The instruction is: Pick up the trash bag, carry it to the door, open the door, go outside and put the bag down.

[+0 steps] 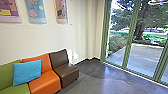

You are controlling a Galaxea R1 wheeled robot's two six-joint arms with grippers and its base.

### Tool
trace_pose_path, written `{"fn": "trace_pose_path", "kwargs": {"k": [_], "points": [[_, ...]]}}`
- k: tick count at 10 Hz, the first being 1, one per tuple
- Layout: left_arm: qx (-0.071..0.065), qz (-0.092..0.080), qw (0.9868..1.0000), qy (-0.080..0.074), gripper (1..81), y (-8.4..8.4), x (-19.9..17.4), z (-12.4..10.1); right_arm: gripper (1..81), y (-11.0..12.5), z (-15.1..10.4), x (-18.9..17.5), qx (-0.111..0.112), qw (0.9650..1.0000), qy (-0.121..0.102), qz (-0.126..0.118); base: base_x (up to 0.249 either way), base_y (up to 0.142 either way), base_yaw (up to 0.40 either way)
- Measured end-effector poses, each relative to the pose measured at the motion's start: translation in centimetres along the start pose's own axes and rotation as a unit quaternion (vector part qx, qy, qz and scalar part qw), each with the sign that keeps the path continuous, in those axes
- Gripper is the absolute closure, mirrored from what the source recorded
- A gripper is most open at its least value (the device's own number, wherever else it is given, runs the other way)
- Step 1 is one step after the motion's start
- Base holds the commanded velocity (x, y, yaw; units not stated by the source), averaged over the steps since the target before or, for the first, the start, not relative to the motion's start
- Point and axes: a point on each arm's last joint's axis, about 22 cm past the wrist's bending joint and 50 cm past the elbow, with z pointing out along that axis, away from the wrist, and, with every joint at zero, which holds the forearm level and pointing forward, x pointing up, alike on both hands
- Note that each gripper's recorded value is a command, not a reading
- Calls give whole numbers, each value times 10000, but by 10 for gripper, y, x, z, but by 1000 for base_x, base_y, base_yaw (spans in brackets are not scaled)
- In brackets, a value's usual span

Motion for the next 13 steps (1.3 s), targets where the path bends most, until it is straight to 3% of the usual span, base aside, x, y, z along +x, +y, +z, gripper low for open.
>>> {"fn": "trace_pose_path", "kwargs": {"k": [13], "points": [[0, 1, 10000, -9, 811, 0, -2, 0, 10, -1, 1, 0, -7, 10000, 9, -6, 0, 0, -302]]}}
